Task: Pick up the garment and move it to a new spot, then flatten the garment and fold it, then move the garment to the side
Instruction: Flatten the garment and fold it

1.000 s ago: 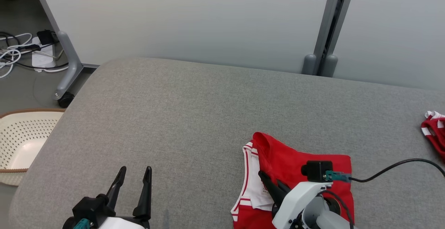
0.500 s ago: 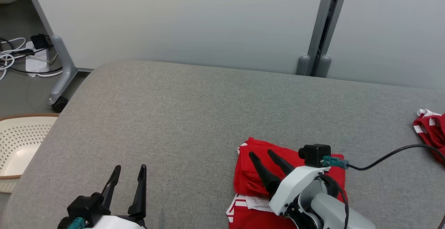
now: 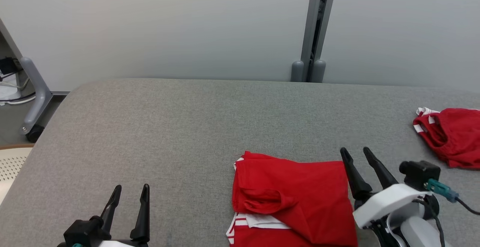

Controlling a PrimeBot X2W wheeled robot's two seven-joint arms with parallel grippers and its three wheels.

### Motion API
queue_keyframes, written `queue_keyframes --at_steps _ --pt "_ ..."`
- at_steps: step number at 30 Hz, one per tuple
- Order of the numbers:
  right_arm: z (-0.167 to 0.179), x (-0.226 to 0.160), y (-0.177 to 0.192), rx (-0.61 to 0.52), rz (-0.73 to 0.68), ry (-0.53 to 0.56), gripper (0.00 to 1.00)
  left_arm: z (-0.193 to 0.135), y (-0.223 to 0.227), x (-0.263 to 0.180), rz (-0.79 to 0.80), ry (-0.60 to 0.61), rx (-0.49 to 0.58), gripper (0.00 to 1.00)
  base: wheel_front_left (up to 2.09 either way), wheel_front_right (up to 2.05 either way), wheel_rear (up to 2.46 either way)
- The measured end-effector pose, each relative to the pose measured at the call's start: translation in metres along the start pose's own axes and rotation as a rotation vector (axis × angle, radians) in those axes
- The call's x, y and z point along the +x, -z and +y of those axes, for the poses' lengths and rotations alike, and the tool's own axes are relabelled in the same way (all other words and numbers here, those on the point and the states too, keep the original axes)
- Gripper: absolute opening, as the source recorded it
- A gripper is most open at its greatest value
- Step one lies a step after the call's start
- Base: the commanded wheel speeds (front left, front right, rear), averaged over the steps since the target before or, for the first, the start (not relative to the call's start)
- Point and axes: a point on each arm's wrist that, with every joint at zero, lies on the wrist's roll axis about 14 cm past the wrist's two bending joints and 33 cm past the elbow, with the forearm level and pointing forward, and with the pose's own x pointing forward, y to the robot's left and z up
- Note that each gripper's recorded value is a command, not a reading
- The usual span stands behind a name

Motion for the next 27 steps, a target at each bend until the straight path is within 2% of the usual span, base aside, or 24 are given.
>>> queue_keyframes --at_steps 4,5,6,7,11,16,22,27 --pt "-0.023 -0.021 0.009 -0.016 0.011 0.07 1.0 -0.001 0.002 0.0 0.006 0.004 0.002 1.0 0.0 0.0 0.0" --pt "-0.026 -0.024 0.012 -0.017 0.017 0.077 0.45 -0.001 0.002 0.0 0.005 0.004 0.003 1.0 0.0 0.0 0.0" --pt "-0.027 -0.026 0.014 -0.022 0.024 0.08 0.17 -0.001 0.002 0.0 0.005 0.004 0.006 1.0 0.0 0.0 0.0" --pt "-0.027 -0.027 0.017 -0.029 0.034 0.08 0.0 0.0 0.002 -0.001 0.006 0.003 0.008 1.0 0.0 0.0 0.0" --pt "-0.03 -0.029 0.031 -0.07 0.087 0.074 0.0 0.001 0.001 -0.001 0.005 -0.001 0.008 1.0 0.0 0.0 0.0" --pt "-0.02 -0.018 0.048 -0.169 0.171 0.008 0.0 0.004 -0.001 -0.001 -0.002 -0.011 0.013 1.0 0.0 0.0 0.0" --pt "-0.011 -0.016 0.081 -0.183 0.281 -0.022 0.0 0.011 -0.001 -0.006 -0.002 -0.033 0.015 1.0 0.0 0.0 0.0" --pt "0.001 -0.017 0.103 -0.145 0.341 -0.032 0.0 0.015 0.0 -0.009 0.002 -0.046 0.016 1.0 0.0 0.0 0.0"
